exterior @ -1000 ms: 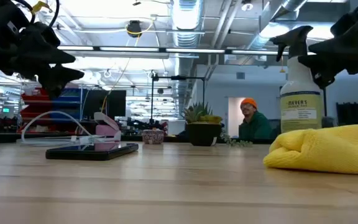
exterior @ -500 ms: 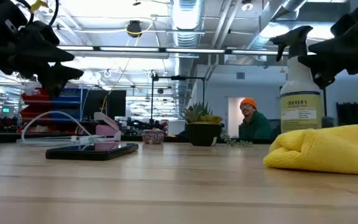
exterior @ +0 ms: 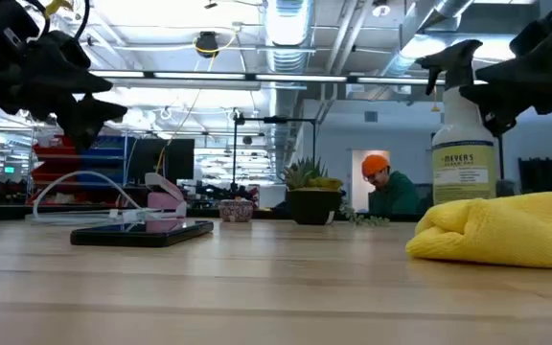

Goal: Apply microfiber cloth
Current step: Return to Home Position

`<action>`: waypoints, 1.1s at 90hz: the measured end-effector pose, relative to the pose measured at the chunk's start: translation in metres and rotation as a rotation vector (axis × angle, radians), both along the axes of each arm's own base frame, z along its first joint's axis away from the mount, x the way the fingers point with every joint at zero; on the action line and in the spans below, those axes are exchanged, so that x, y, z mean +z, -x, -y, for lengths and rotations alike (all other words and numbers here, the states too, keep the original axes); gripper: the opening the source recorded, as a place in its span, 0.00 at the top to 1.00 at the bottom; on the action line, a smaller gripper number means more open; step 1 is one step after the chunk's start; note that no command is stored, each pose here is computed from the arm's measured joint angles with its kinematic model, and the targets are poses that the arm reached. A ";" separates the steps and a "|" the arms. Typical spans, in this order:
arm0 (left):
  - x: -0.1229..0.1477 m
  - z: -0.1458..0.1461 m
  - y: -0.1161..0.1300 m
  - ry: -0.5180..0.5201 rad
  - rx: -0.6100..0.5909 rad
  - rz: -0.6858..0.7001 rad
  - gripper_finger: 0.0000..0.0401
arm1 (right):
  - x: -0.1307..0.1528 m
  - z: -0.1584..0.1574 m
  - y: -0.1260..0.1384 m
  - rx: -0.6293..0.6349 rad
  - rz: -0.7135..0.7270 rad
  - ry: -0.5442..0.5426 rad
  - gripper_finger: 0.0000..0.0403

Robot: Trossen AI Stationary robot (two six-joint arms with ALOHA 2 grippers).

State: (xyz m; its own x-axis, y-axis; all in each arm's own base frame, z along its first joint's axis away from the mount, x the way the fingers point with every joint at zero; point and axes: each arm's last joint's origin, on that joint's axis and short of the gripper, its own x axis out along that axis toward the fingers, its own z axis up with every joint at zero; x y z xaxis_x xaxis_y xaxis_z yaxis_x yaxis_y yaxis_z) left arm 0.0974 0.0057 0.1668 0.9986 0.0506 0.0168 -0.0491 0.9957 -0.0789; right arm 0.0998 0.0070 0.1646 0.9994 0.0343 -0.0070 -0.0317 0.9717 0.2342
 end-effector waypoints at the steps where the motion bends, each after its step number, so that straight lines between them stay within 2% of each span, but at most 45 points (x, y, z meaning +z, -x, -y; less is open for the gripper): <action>1: 0.000 0.000 0.000 0.000 0.000 -0.001 0.58 | 0.000 0.000 0.000 0.000 0.000 0.000 0.67; 24: 0.000 0.000 0.000 0.000 0.003 -0.001 0.58 | 0.000 0.000 0.000 0.000 0.000 0.000 0.67; 40: 0.001 -0.004 0.000 -0.030 0.124 0.009 0.58 | 0.000 0.000 0.000 0.000 0.000 0.000 0.67; 99: 0.001 -0.004 0.000 -0.029 0.133 0.009 0.58 | 0.000 0.000 0.000 0.000 -0.001 0.000 0.67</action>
State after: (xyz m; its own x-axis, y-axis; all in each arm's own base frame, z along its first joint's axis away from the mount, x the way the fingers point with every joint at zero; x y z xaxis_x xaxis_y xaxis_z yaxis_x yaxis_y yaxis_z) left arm 0.0969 0.0096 0.1679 0.9829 0.1817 0.0287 -0.1801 0.9823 -0.0509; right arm 0.0998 0.0070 0.1646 0.9994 0.0346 -0.0076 -0.0318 0.9716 0.2345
